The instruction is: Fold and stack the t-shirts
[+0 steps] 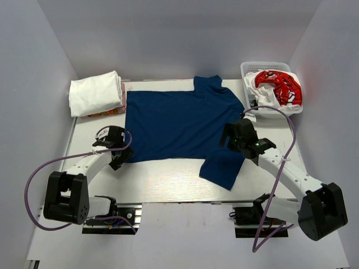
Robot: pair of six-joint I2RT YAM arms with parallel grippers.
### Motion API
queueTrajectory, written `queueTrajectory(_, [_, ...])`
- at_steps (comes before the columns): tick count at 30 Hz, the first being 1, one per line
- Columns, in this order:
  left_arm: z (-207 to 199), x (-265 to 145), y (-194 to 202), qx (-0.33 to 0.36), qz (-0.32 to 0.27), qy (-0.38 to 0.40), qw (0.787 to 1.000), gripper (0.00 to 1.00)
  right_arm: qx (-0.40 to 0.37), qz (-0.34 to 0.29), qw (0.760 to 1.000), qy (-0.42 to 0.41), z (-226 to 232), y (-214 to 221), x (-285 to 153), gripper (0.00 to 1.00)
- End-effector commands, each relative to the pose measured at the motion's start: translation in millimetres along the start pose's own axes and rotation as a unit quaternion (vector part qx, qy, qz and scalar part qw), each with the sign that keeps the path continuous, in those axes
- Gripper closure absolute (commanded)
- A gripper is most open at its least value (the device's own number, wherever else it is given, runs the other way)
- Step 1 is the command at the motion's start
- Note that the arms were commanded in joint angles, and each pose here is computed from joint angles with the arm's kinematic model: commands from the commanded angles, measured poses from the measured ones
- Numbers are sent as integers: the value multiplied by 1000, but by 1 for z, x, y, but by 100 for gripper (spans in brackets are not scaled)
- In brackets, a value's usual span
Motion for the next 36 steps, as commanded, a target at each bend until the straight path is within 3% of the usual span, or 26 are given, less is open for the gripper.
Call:
queueTrajectory(1, [-2, 4, -4, -17, -13, 5, 1000, 30, 8, 7, 1000, 26, -11, 10, -8, 10])
queueTrajectory(3, [-2, 5, -1, -17, -4, 14, 1000, 38, 9, 14, 999, 50, -19, 16, -10, 10])
queueTrajectory(7, [2, 8, 5, -15, 2, 7, 1000, 66, 6, 34, 997, 75, -27, 27, -11, 10])
queueTrajectory(8, [4, 10, 6, -11, 2, 8, 1000, 78, 4, 40, 996, 77, -26, 31, -11, 10])
queueTrajectory(12, [4, 14, 8, -9, 6, 4, 1000, 100, -26, 63, 996, 63, -22, 43, -16, 10])
queueTrajectory(27, [4, -3, -8, 2, -39, 12, 999, 100, -81, 246, 964, 62, -27, 135, -23, 10])
queueTrajectory(32, [0, -7, -11, 1, -38, 19, 999, 100, -95, 259, 957, 88, -27, 146, -16, 10])
queueTrajectory(33, [-1, -7, -10, 1, -35, 23, 999, 100, -96, 256, 958, 92, -27, 146, -16, 12])
queueTrajectory(36, [0, -5, -9, 1, -35, 23, 999, 100, -90, 254, 956, 114, -32, 148, -18, 43])
Point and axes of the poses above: each gripper's point midway between its finger pads, its own x axis out along the fingers, its own z axis along the line the jaws close on, y = z × x, the point moved 6 cm from there along -x, back along the fingers, and after that the axes turned 6 degrees about x, right-handed, at the moved point
